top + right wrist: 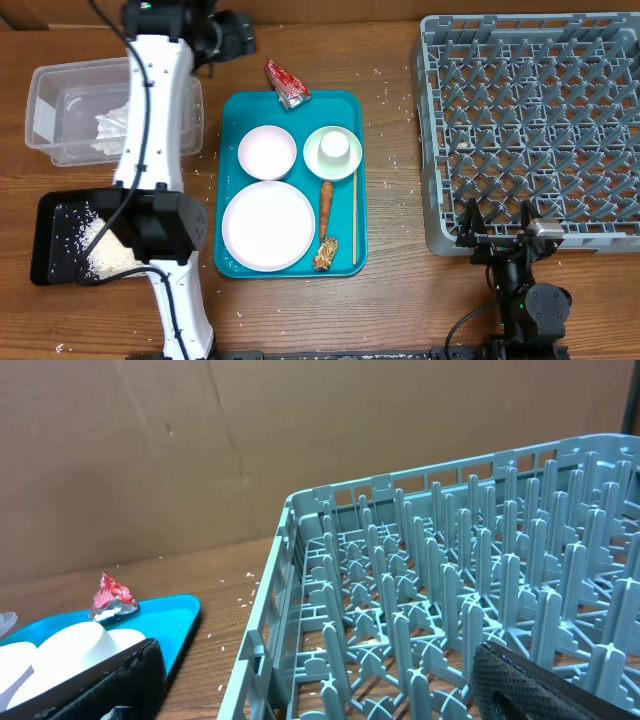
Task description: Sort waste into correct bins and load items into the dishwasher
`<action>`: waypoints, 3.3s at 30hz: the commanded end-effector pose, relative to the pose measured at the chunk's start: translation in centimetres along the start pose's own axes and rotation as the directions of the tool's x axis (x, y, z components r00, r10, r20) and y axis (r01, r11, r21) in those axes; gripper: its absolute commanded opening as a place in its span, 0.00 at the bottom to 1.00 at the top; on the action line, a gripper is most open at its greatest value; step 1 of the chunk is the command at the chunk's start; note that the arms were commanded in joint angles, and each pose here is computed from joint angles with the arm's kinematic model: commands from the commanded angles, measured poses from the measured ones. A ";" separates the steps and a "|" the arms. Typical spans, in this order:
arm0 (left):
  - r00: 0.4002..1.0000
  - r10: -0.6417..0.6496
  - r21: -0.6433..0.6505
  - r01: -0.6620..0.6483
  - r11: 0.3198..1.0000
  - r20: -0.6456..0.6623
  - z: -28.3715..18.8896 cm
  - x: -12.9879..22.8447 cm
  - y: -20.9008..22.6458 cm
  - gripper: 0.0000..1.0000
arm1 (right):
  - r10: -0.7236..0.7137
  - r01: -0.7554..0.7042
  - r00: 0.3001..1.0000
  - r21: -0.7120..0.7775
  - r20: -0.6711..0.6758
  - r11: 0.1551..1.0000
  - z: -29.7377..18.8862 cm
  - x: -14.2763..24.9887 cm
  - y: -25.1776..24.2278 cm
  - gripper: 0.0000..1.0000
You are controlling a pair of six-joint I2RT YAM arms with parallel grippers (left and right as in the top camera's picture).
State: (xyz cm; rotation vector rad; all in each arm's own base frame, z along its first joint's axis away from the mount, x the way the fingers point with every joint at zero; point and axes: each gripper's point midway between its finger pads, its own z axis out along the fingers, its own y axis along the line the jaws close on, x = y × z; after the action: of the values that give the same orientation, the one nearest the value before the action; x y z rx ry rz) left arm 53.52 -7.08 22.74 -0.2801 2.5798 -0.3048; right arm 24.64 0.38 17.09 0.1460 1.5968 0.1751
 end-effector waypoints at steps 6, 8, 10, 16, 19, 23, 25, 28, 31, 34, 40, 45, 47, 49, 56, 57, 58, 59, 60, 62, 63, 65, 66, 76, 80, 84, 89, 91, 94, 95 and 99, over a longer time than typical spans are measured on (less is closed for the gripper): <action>0.997 -0.063 0.000 0.063 0.998 -0.050 7.2 2.5 -4.2 0.89 | -0.004 0.004 1.000 -0.010 0.004 1.000 0.0 0.2 0.2 1.00; 0.993 -0.075 0.021 0.077 0.997 -0.087 9.3 3.3 -4.6 0.88 | -0.004 0.004 1.000 -0.010 0.004 1.000 0.0 0.2 0.2 1.00; 0.988 -0.085 0.049 0.092 0.995 -0.127 11.3 4.3 -5.1 0.87 | -0.004 0.004 1.000 -0.010 0.004 1.000 0.0 0.2 0.2 1.00; 0.962 -0.137 0.017 0.145 0.989 -0.234 16.7 7.9 -4.6 0.84 | -0.004 0.004 1.000 -0.009 0.004 1.000 0.0 0.2 0.2 1.00; 0.952 -0.141 -0.006 0.145 0.989 -0.270 18.6 9.4 -4.1 0.83 | -0.004 0.004 1.000 -0.010 0.004 1.000 0.0 0.2 0.2 1.00; 0.947 -0.150 -0.018 0.151 0.988 -0.283 19.3 9.9 -3.8 0.82 | -0.004 0.004 1.000 -0.010 0.004 1.000 0.0 0.2 0.2 1.00; 0.948 -0.150 -0.017 0.151 0.988 -0.282 19.3 9.9 -3.8 0.77 | -0.004 0.004 1.000 -0.010 0.004 1.000 0.0 0.2 0.2 1.00; 0.948 -0.149 -0.018 0.150 0.988 -0.282 19.3 9.9 -3.8 0.68 | -0.004 0.004 1.000 -0.010 0.004 1.000 0.0 0.2 0.2 1.00; 0.948 -0.149 -0.026 0.148 0.989 -0.280 19.3 9.9 -3.6 0.64 | -0.004 0.004 1.000 -0.010 0.004 1.000 0.0 0.2 0.2 1.00; 0.952 -0.150 -0.046 0.143 0.989 -0.268 19.5 9.8 -3.2 0.63 | -0.004 0.004 1.000 -0.010 0.004 1.000 0.0 0.2 0.2 1.00; 0.951 -0.150 -0.048 0.143 0.989 -0.269 20.0 10.1 -3.0 0.68 | -0.004 0.004 1.000 -0.010 0.004 1.000 0.0 0.2 0.2 1.00; 0.953 -0.150 -0.045 0.143 0.989 -0.265 20.1 10.1 -3.0 0.63 | -0.004 0.004 1.000 -0.010 0.004 1.000 0.0 0.2 0.2 1.00; 0.953 -0.149 -0.045 0.142 0.989 -0.264 20.1 10.1 -3.0 0.61 | -0.004 0.004 1.000 -0.010 0.004 1.000 0.0 0.2 0.2 1.00; 0.953 -0.149 -0.045 0.142 0.989 -0.264 20.1 10.1 -3.0 0.54 | -0.004 0.004 1.000 -0.010 0.004 1.000 0.0 0.2 0.2 1.00; 0.951 -0.150 -0.045 0.143 0.989 -0.271 19.8 10.1 -3.1 0.04 | -0.004 0.004 1.000 -0.010 0.004 1.000 0.0 0.2 0.2 1.00; 0.950 -0.151 -0.047 0.143 0.989 -0.275 19.7 10.2 -3.1 0.04 | -0.004 0.004 1.000 -0.010 0.004 1.000 0.0 0.2 0.2 1.00; 0.949 -0.152 -0.049 0.144 0.988 -0.278 19.3 10.2 -3.1 0.04 | -0.004 0.004 1.000 -0.010 0.004 1.000 0.0 0.2 0.2 1.00; 0.948 -0.152 -0.050 0.143 0.988 -0.279 18.8 10.1 -3.1 0.04 | -0.004 0.004 1.000 -0.010 0.004 1.000 0.0 0.2 0.2 1.00; 0.949 -0.148 -0.051 0.139 0.989 -0.277 18.3 9.9 -3.2 0.04 | -0.004 0.004 1.000 -0.010 0.004 1.000 0.0 0.2 0.2 1.00; 0.956 -0.135 -0.043 0.128 0.991 -0.259 16.6 9.0 -3.5 0.04 | -0.004 0.004 1.000 -0.010 0.004 1.000 0.0 0.2 0.2 1.00; 0.962 -0.122 -0.031 0.119 0.992 -0.243 15.7 8.4 -3.9 0.04 | -0.004 0.004 1.000 -0.010 0.003 1.000 0.0 0.2 0.2 1.00; 0.975 -0.102 -0.014 0.101 0.995 -0.196 13.5 6.8 -4.4 0.04 | -0.004 0.004 1.000 -0.010 0.004 1.000 0.0 0.2 0.2 1.00; 0.983 -0.094 -0.019 0.092 0.996 -0.157 12.1 5.8 -4.5 0.04 | -0.004 0.004 1.000 -0.009 0.004 1.000 0.0 0.2 0.2 1.00; 0.973 -0.112 -0.324 0.173 0.930 0.201 -2.6 -1.1 2.9 0.04 | -0.004 0.004 1.000 -0.010 0.004 1.000 0.0 0.2 0.2 1.00; 0.960 -0.165 -0.401 0.246 0.882 0.226 -5.1 -1.6 7.8 0.04 | -0.004 0.004 1.000 -0.010 0.004 1.000 0.0 0.2 0.2 1.00; 0.929 -0.296 -0.472 0.368 0.801 0.222 -5.5 -0.9 13.7 0.04 | -0.004 0.004 1.000 -0.010 0.004 1.000 0.0 0.2 0.2 1.00; 0.859 -0.463 -0.538 0.501 0.678 0.217 -5.6 1.1 20.0 0.27 | -0.004 0.004 1.000 -0.010 0.004 1.000 0.0 0.2 0.2 1.00; 0.838 -0.508 -0.544 0.525 0.654 0.198 -5.3 1.7 21.9 0.47 | -0.004 0.004 1.000 -0.010 0.004 1.000 0.0 0.2 0.2 1.00; 0.812 -0.562 -0.532 0.550 0.643 0.160 -4.4 2.4 23.4 0.75 | -0.004 0.004 1.000 -0.010 0.004 1.000 0.0 0.2 0.2 1.00; 0.802 -0.581 -0.528 0.555 0.643 0.136 -4.0 2.8 23.6 0.77 | -0.004 0.004 1.000 -0.010 0.004 1.000 0.0 0.2 0.2 1.00; 0.771 -0.635 -0.500 0.570 0.653 0.049 -3.3 4.2 23.1 0.73 | -0.004 0.004 1.000 -0.010 0.004 1.000 0.0 0.2 0.2 1.00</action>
State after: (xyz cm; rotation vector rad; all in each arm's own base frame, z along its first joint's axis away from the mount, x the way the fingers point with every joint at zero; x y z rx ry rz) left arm 44.80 16.02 18.62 -1.3400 2.5186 0.2558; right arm 24.64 0.39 17.10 0.1463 1.5964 0.1760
